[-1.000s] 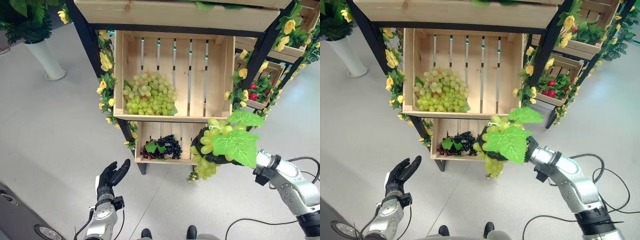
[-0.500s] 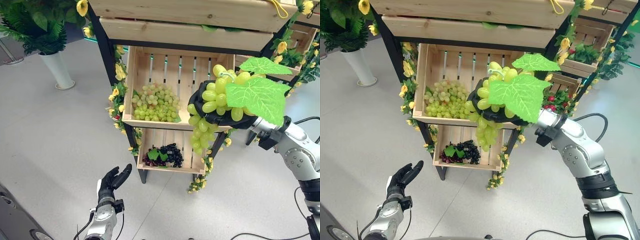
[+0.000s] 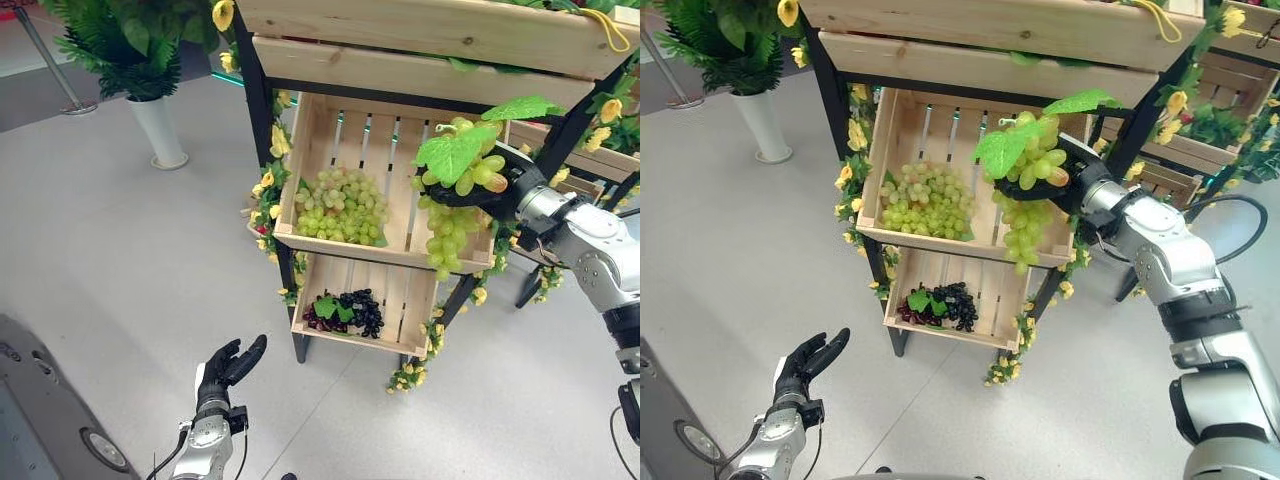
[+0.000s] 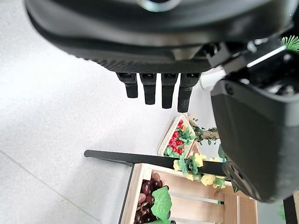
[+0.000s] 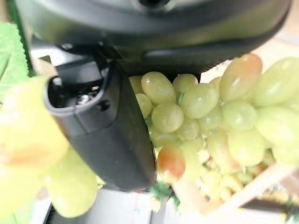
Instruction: Pick up the fruits from the basket on one side to the basket on the other side
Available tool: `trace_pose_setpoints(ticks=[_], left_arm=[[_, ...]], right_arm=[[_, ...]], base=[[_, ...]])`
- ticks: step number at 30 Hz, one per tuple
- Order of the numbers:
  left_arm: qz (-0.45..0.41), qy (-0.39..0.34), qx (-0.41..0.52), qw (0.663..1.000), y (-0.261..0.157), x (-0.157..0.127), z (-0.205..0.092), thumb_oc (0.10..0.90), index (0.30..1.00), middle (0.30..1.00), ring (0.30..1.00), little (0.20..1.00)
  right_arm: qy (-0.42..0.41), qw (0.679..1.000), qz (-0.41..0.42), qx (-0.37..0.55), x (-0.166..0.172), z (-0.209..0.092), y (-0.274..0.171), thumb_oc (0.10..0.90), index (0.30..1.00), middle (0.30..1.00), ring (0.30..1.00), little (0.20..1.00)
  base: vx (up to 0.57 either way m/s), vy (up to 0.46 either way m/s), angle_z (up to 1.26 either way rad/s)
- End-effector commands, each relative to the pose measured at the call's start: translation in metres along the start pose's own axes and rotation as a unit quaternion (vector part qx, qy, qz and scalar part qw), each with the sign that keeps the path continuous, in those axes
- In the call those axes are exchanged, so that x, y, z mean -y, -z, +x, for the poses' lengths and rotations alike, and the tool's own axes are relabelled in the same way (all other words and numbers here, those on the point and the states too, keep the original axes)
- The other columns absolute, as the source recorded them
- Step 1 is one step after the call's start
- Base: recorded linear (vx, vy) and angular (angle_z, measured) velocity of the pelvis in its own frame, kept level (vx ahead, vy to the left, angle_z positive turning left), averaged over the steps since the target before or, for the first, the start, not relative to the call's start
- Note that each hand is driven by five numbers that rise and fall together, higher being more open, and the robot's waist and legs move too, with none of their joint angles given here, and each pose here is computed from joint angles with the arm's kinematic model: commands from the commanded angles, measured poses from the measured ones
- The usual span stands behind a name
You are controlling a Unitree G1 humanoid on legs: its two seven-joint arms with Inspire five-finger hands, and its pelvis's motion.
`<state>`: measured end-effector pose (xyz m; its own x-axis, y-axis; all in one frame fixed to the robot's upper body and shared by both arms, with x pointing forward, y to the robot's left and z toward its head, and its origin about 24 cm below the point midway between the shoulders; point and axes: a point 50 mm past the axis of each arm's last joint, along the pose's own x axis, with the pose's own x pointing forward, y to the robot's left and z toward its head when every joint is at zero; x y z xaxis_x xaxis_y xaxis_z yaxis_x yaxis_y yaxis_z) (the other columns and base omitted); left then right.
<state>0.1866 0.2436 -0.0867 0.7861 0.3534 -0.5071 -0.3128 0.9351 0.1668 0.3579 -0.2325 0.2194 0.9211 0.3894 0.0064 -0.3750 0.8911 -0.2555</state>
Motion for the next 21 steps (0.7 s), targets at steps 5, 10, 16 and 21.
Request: trace_pose_setpoints(ticks=[5,10,16,21], left_arm=[[0.031,0.07,0.112,0.991,-0.044,0.013,0.004,0.8,0.9,0.9,0.9,0.9],[0.035,0.076,0.106,0.991,-0.039,0.009,0.001,0.8,0.9,0.9,0.9,0.9],[0.032,0.076,0.107,0.991,-0.04,0.009,0.003,0.8,0.9,0.9,0.9,0.9],[0.03,0.086,0.105,0.99,-0.04,0.013,0.001,0.8,0.9,0.9,0.9,0.9]], right_arm=[[0.151,0.964,-0.188,0.108,0.047,0.003,-0.093,0.4,0.3,0.3,0.3,0.3],[0.185,0.941,-0.274,0.069,0.062,0.0,-0.093,0.4,0.3,0.3,0.3,0.3],[0.192,0.929,-0.316,0.009,0.071,0.001,-0.079,0.4,0.3,0.3,0.3,0.3],[0.185,0.912,-0.359,-0.074,0.079,0.001,-0.049,0.4,0.3,0.3,0.3,0.3]], base=[[0.01,0.011,0.18],[0.01,-0.005,0.09],[0.02,-0.01,0.1],[0.0,-0.001,0.03]])
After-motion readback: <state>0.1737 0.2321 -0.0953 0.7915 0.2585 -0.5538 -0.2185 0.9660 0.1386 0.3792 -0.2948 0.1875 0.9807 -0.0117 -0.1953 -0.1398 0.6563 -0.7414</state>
